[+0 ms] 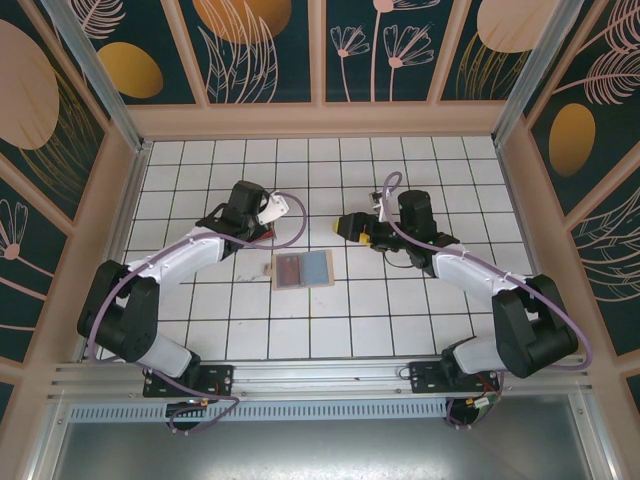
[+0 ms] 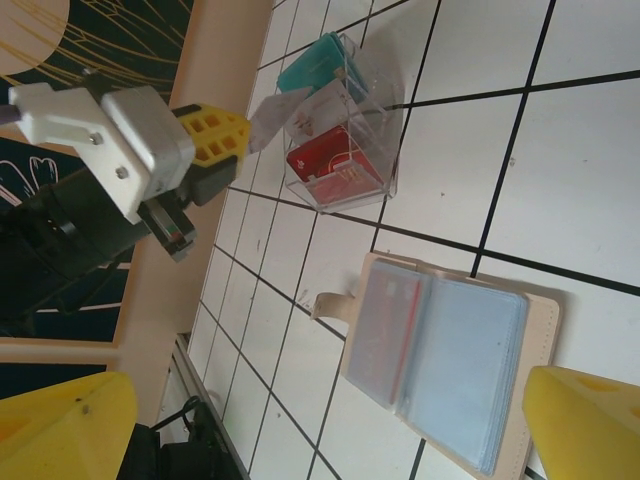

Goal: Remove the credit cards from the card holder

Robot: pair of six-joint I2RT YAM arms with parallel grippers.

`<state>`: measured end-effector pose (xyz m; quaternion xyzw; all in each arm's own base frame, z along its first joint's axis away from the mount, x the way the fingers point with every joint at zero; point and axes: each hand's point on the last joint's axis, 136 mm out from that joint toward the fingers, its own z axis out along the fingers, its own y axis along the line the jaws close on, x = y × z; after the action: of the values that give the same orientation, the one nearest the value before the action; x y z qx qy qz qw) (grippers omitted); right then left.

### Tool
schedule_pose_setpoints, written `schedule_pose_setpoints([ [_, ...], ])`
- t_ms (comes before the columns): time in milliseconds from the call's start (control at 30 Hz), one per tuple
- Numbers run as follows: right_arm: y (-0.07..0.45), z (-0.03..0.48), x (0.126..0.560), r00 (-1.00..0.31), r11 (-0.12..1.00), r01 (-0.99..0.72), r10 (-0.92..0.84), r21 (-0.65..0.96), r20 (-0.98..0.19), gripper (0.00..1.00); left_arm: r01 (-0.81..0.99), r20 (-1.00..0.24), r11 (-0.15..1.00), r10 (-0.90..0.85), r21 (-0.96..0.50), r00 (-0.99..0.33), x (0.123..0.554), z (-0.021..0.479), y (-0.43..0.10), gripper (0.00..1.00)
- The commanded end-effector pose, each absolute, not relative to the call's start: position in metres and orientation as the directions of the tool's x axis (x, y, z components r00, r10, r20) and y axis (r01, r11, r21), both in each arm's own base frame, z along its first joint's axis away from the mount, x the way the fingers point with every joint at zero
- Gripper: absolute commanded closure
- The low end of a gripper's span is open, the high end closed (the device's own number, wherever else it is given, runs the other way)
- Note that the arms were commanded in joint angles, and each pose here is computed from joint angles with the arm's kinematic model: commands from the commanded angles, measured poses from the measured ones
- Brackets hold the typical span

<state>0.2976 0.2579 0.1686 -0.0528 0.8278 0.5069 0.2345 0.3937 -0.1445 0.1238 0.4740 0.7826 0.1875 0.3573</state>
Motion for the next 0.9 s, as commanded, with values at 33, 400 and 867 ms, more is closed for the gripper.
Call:
schedule_pose_setpoints([
  [33,0.256,0.172,0.297,-0.873,0.468,-0.353,0.146,0.810,-0.465,0.01,0.632,-0.371,0.452,0.889,0.629,-0.267,0.394,0.112,-0.149,1.00],
  [400,0.252,0.168,0.299,-0.877,0.469,-0.342,0.150,0.814,-0.455,0.01,0.653,-0.338,0.371,0.923,0.660,-0.183,0.390,0.104,-0.145,1.00],
  [867,0.252,0.170,0.298,-0.880,0.463,-0.334,0.160,0.821,-0.448,0.01,0.622,-0.337,0.360,0.928,0.696,-0.159,0.397,0.107,-0.145,1.00],
])
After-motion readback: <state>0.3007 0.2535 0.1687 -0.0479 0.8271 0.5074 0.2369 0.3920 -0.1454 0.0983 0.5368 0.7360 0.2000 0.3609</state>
